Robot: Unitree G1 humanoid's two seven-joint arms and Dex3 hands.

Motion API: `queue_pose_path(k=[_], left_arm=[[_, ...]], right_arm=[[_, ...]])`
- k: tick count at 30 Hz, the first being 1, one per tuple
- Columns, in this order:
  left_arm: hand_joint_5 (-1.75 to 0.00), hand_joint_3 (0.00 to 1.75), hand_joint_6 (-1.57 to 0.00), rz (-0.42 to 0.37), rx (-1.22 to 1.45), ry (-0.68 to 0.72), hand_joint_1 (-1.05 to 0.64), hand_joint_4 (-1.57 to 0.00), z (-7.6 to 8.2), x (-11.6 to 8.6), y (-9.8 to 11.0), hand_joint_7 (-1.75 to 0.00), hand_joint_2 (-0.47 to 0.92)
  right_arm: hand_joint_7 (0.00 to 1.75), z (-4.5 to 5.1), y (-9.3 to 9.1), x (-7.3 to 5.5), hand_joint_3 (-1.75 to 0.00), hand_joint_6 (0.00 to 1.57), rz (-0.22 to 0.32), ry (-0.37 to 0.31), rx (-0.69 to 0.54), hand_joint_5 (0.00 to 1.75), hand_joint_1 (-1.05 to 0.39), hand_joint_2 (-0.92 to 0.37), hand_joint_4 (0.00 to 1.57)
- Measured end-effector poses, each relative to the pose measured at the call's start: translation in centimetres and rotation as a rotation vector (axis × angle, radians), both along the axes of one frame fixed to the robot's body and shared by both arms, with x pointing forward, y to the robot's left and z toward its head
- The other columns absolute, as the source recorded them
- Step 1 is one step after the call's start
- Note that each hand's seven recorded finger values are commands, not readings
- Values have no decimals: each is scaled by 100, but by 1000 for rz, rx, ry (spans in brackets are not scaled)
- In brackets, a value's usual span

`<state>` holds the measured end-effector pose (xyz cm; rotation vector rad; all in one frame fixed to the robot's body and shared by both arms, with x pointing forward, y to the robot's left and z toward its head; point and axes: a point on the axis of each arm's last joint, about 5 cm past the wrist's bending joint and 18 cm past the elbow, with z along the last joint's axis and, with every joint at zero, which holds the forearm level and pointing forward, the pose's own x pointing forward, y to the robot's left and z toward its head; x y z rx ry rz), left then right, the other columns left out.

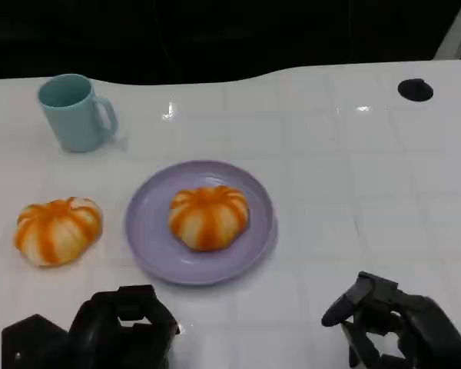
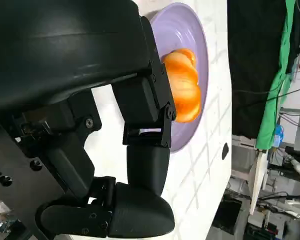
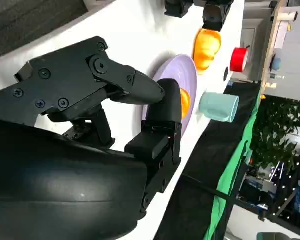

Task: Grasp the bread from the table and place it into the plate.

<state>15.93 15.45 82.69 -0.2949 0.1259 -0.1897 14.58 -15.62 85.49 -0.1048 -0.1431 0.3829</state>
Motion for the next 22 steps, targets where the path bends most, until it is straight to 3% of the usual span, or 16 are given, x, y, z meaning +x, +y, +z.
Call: queue_pose_path(k=[8, 17, 22], left_arm=[[-123, 101, -142, 1, 0, 0, -105, -157, 0, 0, 2, -84, 42], [-123, 100, -142, 0, -4, 9, -105, -157, -18, 25, 4, -83, 42], [-123, 100, -142, 3, 0, 10, -105, -157, -22, 39, 32, -83, 43]], right_arm=[[140, -28, -4, 0, -78, 72, -12, 17, 24, 175, -40, -75, 74], [118, -68, 20, 55, -76, 80, -12, 33, 52, 166, -40, -73, 76], [116, -68, 55, 78, -76, 81, -11, 24, 66, 165, -38, -73, 77]])
